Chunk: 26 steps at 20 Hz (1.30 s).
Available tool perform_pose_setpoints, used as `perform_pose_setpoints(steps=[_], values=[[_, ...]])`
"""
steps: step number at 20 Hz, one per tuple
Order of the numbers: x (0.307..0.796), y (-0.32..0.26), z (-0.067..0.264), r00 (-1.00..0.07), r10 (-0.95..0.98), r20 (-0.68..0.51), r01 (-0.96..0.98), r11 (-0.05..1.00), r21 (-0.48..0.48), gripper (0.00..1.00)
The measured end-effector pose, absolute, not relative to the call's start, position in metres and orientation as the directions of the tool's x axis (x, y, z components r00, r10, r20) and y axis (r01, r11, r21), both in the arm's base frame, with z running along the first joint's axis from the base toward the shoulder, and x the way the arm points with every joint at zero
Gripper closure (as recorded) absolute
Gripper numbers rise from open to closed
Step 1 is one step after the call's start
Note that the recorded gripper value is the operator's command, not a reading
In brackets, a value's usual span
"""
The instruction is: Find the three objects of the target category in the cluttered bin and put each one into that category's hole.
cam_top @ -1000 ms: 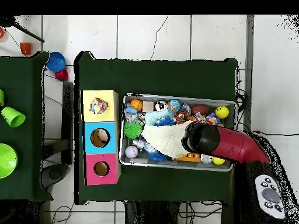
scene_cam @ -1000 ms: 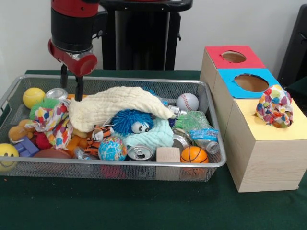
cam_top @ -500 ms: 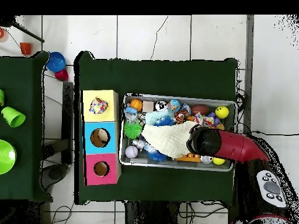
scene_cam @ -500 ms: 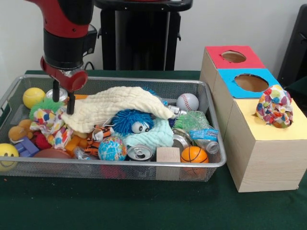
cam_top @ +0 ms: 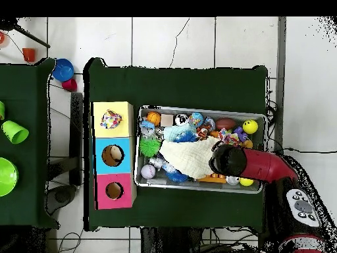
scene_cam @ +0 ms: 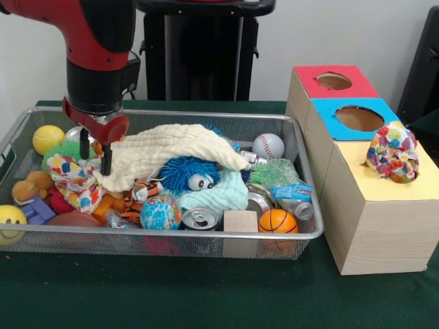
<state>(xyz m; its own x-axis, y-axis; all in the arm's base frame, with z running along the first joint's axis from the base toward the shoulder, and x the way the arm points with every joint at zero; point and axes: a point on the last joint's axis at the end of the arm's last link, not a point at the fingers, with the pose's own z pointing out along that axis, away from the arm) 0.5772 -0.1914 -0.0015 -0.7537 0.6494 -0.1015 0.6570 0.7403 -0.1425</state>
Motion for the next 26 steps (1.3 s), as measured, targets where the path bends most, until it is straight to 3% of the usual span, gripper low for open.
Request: perform_pose_setpoints(steps=[6, 21, 26], values=[[0.581, -0.193, 0.000, -0.748, 0.656, -0.104, 0.664, 0.737, -0.125, 0.00], [0.602, -0.216, 0.054, -0.714, 0.694, -0.095, 0.700, 0.708, -0.093, 0.00], [0.600, -0.220, 0.051, -0.709, 0.700, -0.089, 0.706, 0.703, -0.091, 0.00]])
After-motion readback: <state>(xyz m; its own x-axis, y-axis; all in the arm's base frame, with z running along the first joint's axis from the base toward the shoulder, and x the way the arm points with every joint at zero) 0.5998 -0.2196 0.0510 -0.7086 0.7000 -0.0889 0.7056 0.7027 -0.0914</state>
